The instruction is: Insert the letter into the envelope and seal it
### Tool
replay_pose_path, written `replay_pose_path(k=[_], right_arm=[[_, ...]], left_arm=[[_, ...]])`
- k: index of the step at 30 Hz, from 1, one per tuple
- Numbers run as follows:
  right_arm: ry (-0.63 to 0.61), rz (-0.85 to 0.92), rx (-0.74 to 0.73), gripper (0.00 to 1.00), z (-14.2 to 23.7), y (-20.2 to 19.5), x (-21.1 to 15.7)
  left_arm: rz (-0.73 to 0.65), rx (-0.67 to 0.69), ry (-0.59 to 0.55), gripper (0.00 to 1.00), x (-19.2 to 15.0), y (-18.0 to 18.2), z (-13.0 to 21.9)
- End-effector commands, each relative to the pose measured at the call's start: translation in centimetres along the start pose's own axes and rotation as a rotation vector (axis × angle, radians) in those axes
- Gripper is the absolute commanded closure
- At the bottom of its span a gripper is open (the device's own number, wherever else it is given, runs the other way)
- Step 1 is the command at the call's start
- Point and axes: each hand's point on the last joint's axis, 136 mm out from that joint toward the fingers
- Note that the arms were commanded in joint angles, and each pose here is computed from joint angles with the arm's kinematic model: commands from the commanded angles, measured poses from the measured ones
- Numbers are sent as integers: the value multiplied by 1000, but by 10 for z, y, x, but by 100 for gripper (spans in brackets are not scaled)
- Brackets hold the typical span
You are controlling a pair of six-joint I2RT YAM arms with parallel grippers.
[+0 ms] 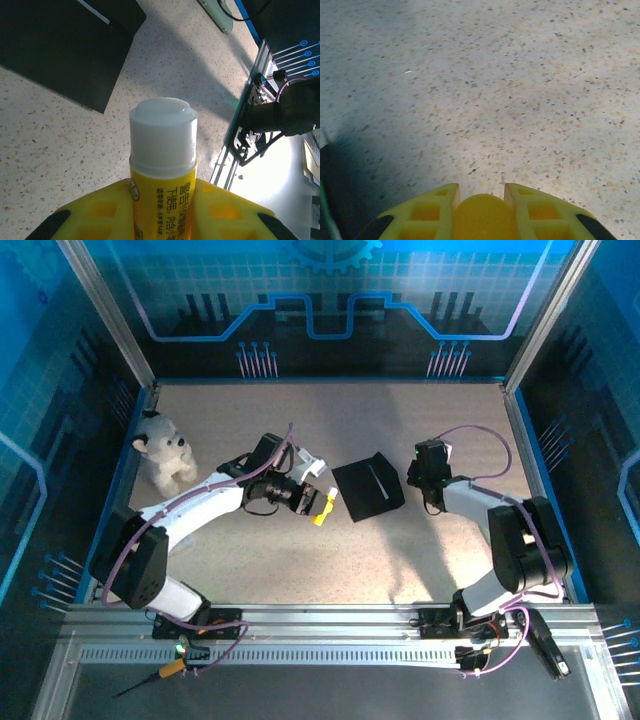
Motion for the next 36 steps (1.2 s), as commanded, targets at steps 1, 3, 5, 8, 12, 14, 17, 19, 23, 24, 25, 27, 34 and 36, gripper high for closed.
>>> replay_pose_path(k=[1, 3, 5, 8, 12, 14, 17, 19, 23, 24, 25, 27, 34, 36], right_arm=[[-45, -53, -91, 81, -7, -9, 5], [-50, -67, -101, 80, -10, -9, 3], [-45, -67, -126, 79, -14, -9, -1], [-35, -71, -146, 78, -20, -10, -5], [-45, -52, -152, 76, -23, -9, -6], [-42, -45, -152, 73, -24, -7, -5], [-20, -27, -159, 70, -26, -5, -5], [-16, -24, -165, 69, -26, -5, -5], [-4, -26, -168, 68, -27, -5, -6], [-3, -27, -169, 68, -27, -5, -6], [1, -27, -170, 68, -27, -5, -6], [14, -27, -174, 67, -27, -5, -7], [56, -37, -193, 62, -26, -5, -13], [50, -35, -194, 62, -25, -5, -14]], left_arm=[[16, -40, -3, 100, -1, 0, -2], [25, -53, -14, 100, 1, 1, -4], [37, -65, -27, 100, 3, 3, -8], [55, -70, -58, 100, 8, 7, -12], [70, -74, -102, 100, 14, 9, -13], [71, -75, -120, 100, 16, 10, -13], [81, -72, -118, 100, 17, 13, -16], [89, -72, -114, 100, 17, 15, -18], [97, -79, -116, 100, 16, 16, -19], [96, -80, -118, 100, 16, 15, -19], [97, -82, -117, 100, 16, 15, -19], [100, -83, -116, 100, 15, 16, -19], [106, -91, -112, 100, 13, 17, -21], [105, -91, -112, 100, 13, 17, -21]])
Point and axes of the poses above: each hand's point on the last joint's axis, 136 mm out from that joint toward the fingers, its own z axis back along the fingers, its own y axis along the line the jaws close on, x = y × z, and after that the axes turned 15 degrees about z, right-handed
